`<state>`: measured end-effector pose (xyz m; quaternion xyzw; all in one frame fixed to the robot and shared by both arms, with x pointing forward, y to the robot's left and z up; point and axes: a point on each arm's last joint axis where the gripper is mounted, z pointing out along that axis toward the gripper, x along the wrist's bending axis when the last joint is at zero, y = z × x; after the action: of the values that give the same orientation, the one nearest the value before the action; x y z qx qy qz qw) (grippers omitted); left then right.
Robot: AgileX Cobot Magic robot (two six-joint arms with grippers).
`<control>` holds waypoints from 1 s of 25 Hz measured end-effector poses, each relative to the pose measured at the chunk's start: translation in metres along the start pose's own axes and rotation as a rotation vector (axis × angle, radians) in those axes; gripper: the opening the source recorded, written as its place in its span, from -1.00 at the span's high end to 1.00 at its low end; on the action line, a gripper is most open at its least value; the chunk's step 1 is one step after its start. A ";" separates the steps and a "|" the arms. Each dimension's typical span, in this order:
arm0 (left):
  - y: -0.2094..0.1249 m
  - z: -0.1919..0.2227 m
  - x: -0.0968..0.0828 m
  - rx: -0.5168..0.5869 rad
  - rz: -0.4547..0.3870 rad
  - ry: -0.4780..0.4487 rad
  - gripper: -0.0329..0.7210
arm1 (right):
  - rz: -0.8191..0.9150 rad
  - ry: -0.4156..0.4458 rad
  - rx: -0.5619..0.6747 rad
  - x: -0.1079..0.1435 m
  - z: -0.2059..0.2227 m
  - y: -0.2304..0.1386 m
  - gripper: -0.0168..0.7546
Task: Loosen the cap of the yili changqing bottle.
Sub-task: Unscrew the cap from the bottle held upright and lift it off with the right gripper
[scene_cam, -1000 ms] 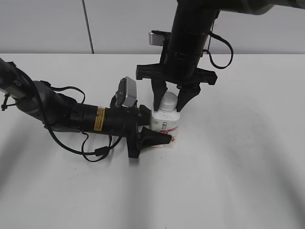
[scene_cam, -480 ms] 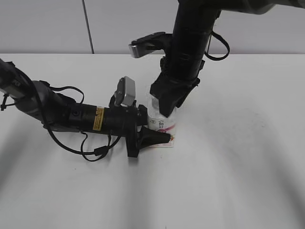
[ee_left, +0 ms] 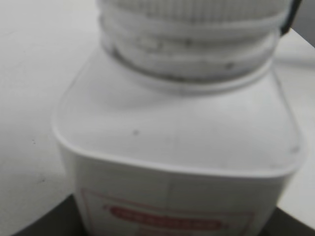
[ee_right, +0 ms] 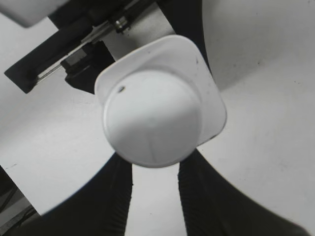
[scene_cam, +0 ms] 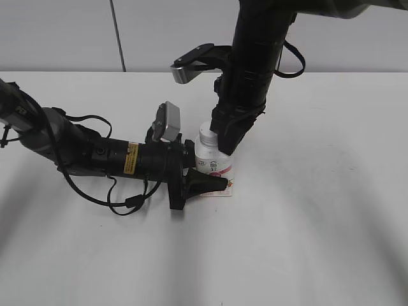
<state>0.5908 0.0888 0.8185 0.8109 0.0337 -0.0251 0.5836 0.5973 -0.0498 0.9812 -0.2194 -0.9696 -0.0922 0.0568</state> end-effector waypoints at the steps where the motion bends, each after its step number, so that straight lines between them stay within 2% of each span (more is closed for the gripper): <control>1: 0.000 0.000 0.000 0.000 0.000 0.000 -0.09 | 0.000 0.000 0.000 0.000 0.000 0.000 0.29; 14: 0.000 0.000 0.000 0.000 0.000 0.000 -0.09 | -0.001 0.000 0.000 0.000 0.000 0.000 0.28; 25: 0.000 0.000 0.000 0.000 0.000 0.000 -0.09 | 0.008 0.008 -0.020 0.001 0.000 0.002 -0.24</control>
<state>0.5908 0.0888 0.8185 0.8109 0.0337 -0.0251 0.5836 0.5975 -0.0479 0.9817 -0.2235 -0.9675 -0.1027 0.0587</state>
